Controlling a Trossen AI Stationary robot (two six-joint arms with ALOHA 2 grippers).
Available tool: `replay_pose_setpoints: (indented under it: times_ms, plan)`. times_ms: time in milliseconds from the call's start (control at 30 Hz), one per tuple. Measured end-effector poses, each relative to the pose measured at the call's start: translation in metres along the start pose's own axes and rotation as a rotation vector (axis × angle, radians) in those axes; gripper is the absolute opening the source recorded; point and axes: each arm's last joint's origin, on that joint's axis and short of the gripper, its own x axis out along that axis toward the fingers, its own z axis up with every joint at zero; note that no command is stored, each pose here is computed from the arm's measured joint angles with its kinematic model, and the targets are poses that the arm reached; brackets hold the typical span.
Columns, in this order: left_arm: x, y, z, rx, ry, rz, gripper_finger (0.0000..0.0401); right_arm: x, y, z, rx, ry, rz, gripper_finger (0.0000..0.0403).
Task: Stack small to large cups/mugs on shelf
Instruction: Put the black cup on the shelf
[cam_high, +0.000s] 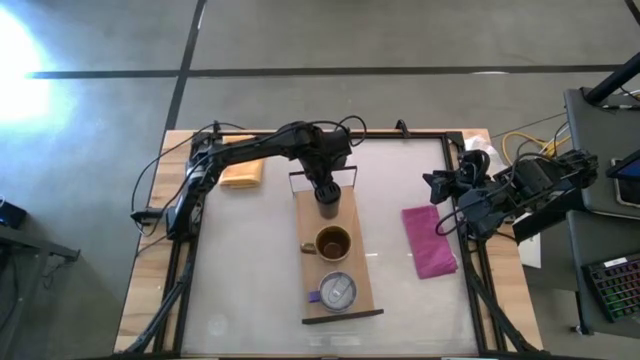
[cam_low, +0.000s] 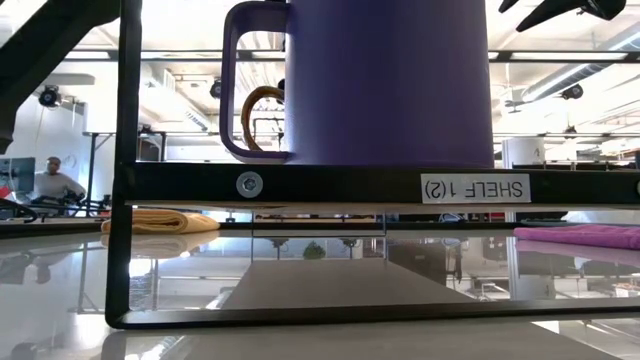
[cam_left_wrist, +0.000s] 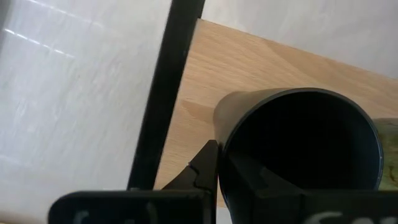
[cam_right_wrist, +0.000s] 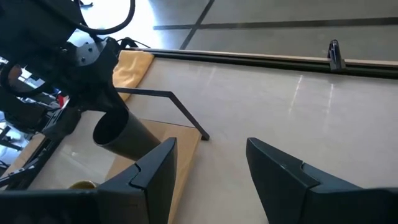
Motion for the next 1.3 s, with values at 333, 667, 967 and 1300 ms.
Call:
replay_pose_setpoints:
  times_ms: [333, 667, 967, 1300]
  plan:
    - [0.0003, -0.0062, -0.0012, 0.011, 0.005, -0.018, 0.0000, 0.0000, -0.0014, -0.0003, -0.004, 0.004, -0.010, 0.0187]
    - [0.0003, -0.0068, -0.0027, 0.013, 0.020, -0.016, 0.0000, 0.0000, -0.0014, -0.0003, 0.007, 0.005, -0.010, 0.0187]
    - [0.0004, -0.0074, -0.0031, 0.017, 0.023, -0.015, 0.0000, 0.0000, -0.0015, -0.0003, 0.006, 0.005, -0.011, 0.0187]
    - [0.0005, -0.0085, -0.0026, 0.021, 0.016, -0.017, 0.0019, 0.0000, -0.0016, -0.0003, -0.001, 0.006, -0.012, 0.0187]
